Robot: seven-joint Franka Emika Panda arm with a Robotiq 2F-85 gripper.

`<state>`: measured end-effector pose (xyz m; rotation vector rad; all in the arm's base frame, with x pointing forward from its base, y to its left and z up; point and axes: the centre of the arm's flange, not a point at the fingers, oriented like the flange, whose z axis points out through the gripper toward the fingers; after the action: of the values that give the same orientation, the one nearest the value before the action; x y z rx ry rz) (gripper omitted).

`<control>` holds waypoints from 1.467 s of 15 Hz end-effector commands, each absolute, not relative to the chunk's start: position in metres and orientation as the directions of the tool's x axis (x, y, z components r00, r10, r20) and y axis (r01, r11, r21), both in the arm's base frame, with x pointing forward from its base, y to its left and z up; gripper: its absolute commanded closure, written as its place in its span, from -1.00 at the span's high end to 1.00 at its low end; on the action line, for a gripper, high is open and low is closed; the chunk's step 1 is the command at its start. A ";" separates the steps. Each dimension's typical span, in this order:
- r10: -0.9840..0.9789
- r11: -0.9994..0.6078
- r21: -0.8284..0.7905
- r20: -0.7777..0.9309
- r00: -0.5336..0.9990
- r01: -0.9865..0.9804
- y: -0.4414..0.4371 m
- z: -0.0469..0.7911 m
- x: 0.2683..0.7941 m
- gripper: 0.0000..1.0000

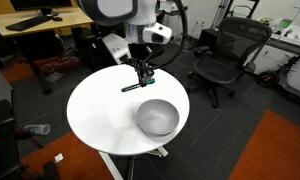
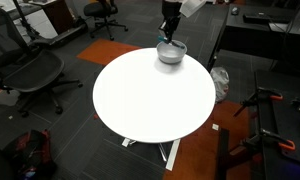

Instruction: Remove the marker from the bowl and put it on the table

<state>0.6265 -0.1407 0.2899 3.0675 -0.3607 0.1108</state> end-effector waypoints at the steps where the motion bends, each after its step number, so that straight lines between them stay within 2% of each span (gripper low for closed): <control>1: -0.252 -0.966 0.038 0.051 0.966 -0.254 -0.103 0.289 0.584 -0.91; 9: -0.262 -0.963 0.043 0.058 0.963 -0.264 -0.092 0.227 0.557 -0.91; 22: -0.273 -0.961 0.047 -0.004 0.962 -0.273 -0.103 0.152 0.554 -0.91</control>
<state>0.5495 -0.1005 0.1565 3.0652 -0.3992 -0.0342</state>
